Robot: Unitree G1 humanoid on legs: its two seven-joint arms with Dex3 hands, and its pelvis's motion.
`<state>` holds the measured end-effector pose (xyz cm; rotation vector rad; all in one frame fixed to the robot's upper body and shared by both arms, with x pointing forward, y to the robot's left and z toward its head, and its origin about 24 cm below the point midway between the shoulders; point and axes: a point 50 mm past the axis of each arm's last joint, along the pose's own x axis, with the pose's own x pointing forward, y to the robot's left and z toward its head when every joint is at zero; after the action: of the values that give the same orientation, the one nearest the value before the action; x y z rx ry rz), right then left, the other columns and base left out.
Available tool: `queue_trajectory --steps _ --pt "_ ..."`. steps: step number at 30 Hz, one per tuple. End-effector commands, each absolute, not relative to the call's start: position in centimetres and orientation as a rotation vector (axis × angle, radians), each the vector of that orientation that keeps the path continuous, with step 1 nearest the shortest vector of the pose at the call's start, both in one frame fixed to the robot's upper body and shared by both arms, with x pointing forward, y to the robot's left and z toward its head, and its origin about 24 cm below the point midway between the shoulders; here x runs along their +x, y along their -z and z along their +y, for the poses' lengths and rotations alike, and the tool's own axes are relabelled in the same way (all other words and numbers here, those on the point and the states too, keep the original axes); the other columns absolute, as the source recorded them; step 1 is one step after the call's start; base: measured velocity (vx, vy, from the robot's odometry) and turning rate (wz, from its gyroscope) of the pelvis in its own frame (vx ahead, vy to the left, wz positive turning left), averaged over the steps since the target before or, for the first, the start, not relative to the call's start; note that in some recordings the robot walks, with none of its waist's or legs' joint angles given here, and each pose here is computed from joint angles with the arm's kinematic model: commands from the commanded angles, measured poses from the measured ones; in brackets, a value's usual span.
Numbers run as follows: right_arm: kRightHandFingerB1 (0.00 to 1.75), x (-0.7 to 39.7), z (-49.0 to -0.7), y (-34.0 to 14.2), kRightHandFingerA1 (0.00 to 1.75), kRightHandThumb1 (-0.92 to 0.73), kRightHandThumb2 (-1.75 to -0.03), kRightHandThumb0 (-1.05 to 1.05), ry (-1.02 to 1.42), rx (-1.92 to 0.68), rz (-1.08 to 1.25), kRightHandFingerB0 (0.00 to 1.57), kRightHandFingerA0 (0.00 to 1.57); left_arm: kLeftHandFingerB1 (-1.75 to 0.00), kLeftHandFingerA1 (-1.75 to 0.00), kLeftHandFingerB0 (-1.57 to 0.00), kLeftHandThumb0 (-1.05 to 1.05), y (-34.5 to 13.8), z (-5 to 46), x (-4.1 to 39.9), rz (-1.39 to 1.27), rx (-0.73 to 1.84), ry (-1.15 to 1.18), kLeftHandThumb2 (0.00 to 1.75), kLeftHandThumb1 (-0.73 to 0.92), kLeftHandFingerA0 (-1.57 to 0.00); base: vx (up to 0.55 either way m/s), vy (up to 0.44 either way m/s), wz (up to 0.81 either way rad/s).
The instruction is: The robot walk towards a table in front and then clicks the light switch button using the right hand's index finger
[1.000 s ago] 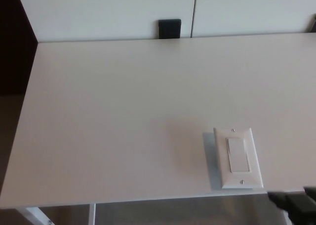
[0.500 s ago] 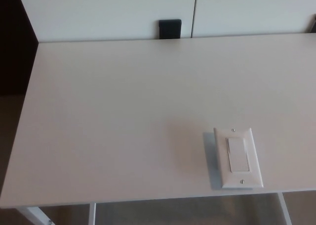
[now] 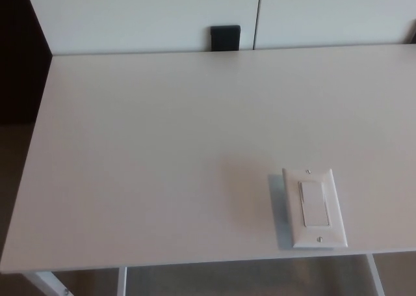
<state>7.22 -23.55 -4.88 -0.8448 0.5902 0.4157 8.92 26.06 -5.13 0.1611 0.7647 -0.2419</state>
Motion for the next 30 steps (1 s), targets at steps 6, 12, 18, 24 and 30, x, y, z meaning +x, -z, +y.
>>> queue_trajectory --steps 6,12,18,24,30 --pt "0.52 7.21 -23.89 4.56 0.55 -0.58 -1.05 -0.33 -0.389 -0.647 0.56 0.04 0.09 -0.39 -0.44 -0.52 -0.15 4.93 26.89 9.12 0.732 0.239 0.223 0.56 0.55 -0.59 0.0 0.0 0.0" --pt "0.44 7.63 -23.88 4.49 0.52 -0.58 -0.72 -0.5 -0.391 -0.646 0.557 0.1 0.13 -0.39 -0.44 -0.53 -0.18 4.85 27.0 9.53 0.723 0.245 0.22 0.56 0.54 -0.59 0.0 0.0 0.0" --pt "0.43 7.69 -23.98 4.51 0.51 -0.58 -0.71 -0.48 -0.388 -0.627 0.557 0.1 0.12 -0.39 -0.45 -0.53 -0.15 4.83 26.93 9.63 0.716 0.227 0.218 0.56 0.54 -0.6 0.0 0.0 0.0" --pt "0.44 7.66 -23.99 4.57 0.51 -0.58 -0.71 -0.48 -0.393 -0.625 0.56 0.1 0.13 -0.39 -0.45 -0.54 -0.17 4.9 26.95 9.63 0.714 0.244 0.227 0.56 0.54 -0.61 0.0 0.0 0.0" --pt "0.43 7.73 -23.97 4.61 0.51 -0.6 -0.7 -0.46 -0.398 -0.617 0.559 0.1 0.12 -0.39 -0.44 -0.52 -0.19 4.82 27.03 9.74 0.717 0.25 0.239 0.56 0.54 -0.6 0.0 0.0 0.0"
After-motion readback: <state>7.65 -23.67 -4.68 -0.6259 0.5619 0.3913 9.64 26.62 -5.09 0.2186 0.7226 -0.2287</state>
